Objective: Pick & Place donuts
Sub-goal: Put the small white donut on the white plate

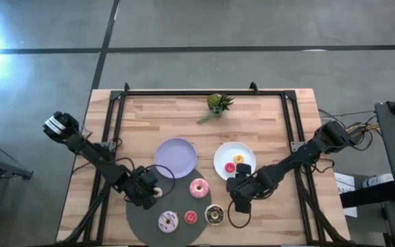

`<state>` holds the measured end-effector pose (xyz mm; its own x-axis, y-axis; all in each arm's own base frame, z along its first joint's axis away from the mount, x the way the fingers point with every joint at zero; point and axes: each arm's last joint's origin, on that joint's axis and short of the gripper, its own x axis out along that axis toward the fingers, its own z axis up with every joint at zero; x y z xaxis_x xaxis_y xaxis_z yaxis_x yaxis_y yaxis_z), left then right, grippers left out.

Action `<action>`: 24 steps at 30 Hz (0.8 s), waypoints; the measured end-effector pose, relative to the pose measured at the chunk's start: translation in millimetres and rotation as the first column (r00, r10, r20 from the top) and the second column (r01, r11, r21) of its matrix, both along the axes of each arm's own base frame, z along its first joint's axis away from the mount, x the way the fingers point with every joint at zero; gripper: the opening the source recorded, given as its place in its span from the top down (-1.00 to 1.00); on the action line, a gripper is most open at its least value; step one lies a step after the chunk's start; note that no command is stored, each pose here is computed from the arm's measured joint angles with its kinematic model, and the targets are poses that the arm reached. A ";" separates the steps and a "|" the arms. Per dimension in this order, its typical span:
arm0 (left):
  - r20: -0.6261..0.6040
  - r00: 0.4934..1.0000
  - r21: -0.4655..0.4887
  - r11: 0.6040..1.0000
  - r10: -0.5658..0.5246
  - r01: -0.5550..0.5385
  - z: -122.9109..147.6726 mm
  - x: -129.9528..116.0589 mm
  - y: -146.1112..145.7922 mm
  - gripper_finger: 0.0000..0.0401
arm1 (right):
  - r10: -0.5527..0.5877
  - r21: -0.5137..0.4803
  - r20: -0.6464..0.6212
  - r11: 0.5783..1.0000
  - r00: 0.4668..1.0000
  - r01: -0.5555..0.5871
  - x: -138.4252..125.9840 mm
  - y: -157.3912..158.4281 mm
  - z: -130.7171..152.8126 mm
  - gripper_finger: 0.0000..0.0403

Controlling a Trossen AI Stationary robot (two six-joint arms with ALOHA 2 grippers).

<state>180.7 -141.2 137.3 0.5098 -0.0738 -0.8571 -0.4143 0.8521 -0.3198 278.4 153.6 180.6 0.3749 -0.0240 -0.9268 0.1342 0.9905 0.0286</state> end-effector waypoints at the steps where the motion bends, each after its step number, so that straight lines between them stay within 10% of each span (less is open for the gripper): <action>1: -0.004 1.000 0.003 1.000 -0.001 0.001 -0.6 1.7 -1.4 0.46 | 0.000 0.000 0.000 1.000 1.000 0.000 0.0 0.0 0.0 0.05; 17: -0.027 0.999 0.103 0.994 -0.043 0.045 33.9 21.9 -2.0 0.99 | -0.255 -0.069 0.200 0.959 0.946 0.274 -27.5 -23.2 52.9 0.15; 24: 0.207 0.969 0.216 0.972 -0.135 0.089 67.1 78.7 50.8 1.00 | -0.429 -0.022 0.220 0.896 0.876 0.444 -62.9 -45.2 65.1 0.15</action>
